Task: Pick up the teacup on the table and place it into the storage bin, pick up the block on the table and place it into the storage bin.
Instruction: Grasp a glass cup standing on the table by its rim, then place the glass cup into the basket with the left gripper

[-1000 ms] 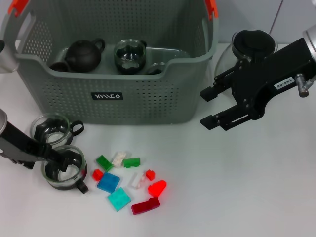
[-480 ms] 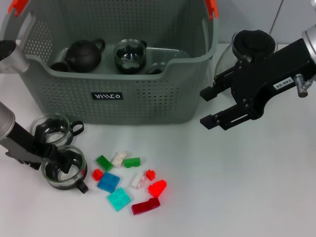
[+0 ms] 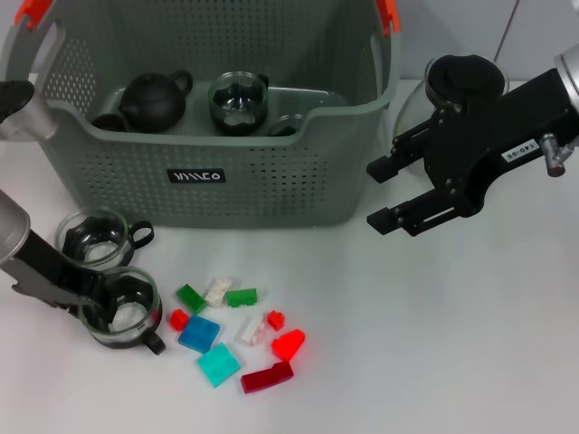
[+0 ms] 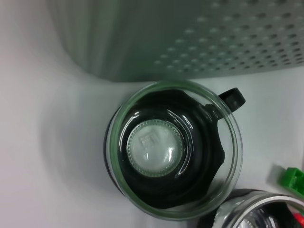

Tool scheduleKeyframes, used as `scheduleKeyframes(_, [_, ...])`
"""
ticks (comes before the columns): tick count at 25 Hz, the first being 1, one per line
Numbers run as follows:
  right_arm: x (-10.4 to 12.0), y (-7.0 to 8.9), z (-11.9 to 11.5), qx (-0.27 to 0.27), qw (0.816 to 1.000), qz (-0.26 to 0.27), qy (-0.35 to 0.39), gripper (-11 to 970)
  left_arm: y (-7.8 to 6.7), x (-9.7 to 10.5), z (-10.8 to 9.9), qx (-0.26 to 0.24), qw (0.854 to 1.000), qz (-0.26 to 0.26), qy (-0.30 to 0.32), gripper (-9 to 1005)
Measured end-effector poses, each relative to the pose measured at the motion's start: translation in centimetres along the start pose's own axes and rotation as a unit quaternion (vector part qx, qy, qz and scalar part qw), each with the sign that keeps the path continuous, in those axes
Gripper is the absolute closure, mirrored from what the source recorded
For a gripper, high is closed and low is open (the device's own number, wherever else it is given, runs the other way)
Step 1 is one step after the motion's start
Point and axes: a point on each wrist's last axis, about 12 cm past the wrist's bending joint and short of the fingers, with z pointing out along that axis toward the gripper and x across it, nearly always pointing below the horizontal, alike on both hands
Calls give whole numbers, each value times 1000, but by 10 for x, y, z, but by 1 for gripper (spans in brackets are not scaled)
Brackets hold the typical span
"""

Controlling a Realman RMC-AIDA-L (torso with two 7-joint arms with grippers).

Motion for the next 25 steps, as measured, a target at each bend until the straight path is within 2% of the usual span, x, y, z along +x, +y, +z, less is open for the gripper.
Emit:
scheduleKeyframes(11, [0,-1,-2,4,1000,0,-5,282,1,0,0,-4,1000,3,1,773])
scheduleKeyframes(16, [0,-1,-3,5,1000,2,-7,282,1,0,-4,-2,1000,6,1,931])
scheduleKeyframes(19, [1,-1,-4,8,1000,4,-11,282,1,3,-14,7,1000,10,-2,938])
scheduleKeyframes(25, [1,-1,-4,6,1000,8,-16,282,4,17,-62,58,997,18,-39,947])
